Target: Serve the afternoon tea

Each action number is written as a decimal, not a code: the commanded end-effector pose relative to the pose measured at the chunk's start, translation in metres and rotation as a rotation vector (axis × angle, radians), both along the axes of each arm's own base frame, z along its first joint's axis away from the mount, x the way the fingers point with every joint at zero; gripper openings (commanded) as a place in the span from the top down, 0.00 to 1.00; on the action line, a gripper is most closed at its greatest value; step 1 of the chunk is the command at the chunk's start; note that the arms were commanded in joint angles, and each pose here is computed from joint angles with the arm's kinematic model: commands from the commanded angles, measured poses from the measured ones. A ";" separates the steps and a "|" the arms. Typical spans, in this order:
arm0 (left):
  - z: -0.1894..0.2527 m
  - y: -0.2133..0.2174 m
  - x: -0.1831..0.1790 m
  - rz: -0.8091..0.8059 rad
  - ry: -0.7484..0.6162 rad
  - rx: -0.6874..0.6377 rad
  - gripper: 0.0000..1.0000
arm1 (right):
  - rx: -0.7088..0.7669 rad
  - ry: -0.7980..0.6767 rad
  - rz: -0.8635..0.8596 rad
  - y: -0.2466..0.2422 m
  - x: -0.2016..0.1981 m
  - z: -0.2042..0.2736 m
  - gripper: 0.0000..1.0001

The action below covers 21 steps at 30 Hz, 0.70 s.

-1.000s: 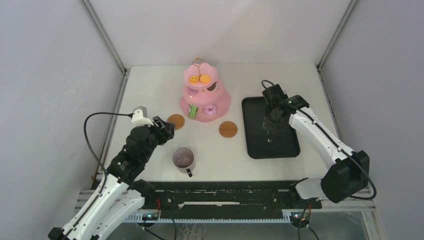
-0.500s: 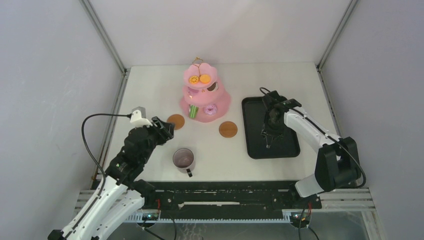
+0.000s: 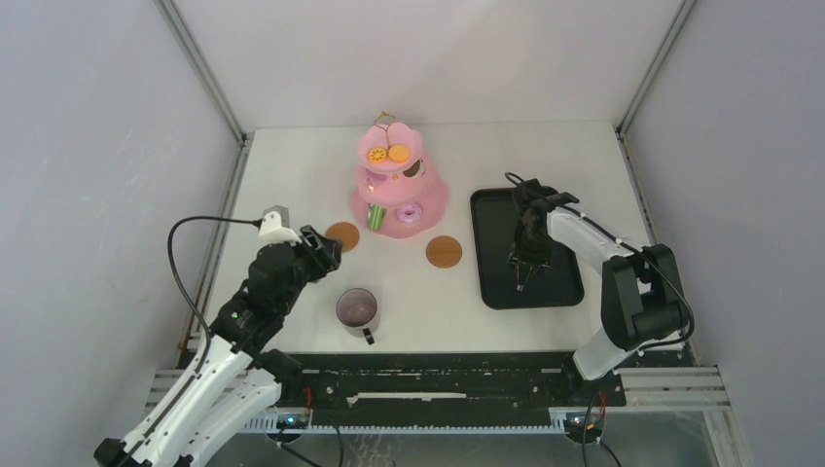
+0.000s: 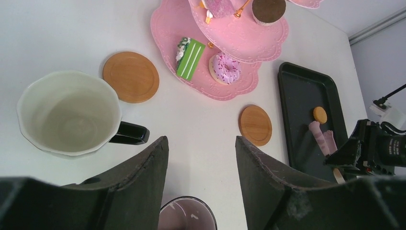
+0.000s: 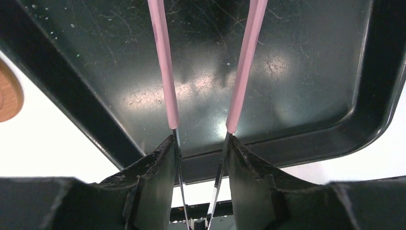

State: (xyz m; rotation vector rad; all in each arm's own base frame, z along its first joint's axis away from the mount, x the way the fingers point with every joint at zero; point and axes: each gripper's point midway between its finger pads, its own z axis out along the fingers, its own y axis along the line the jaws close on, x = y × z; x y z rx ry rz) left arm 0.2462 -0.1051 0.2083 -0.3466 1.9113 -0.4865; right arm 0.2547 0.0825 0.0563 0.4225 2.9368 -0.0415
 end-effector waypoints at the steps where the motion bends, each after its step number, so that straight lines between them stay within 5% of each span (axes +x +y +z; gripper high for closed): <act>1: 0.019 -0.001 0.007 0.015 -0.053 -0.032 0.41 | -0.003 -0.041 -0.006 -0.003 0.017 -0.001 0.50; 21: 0.008 -0.004 0.018 0.017 -0.015 0.017 0.41 | -0.009 -0.038 -0.043 -0.018 0.062 -0.013 0.50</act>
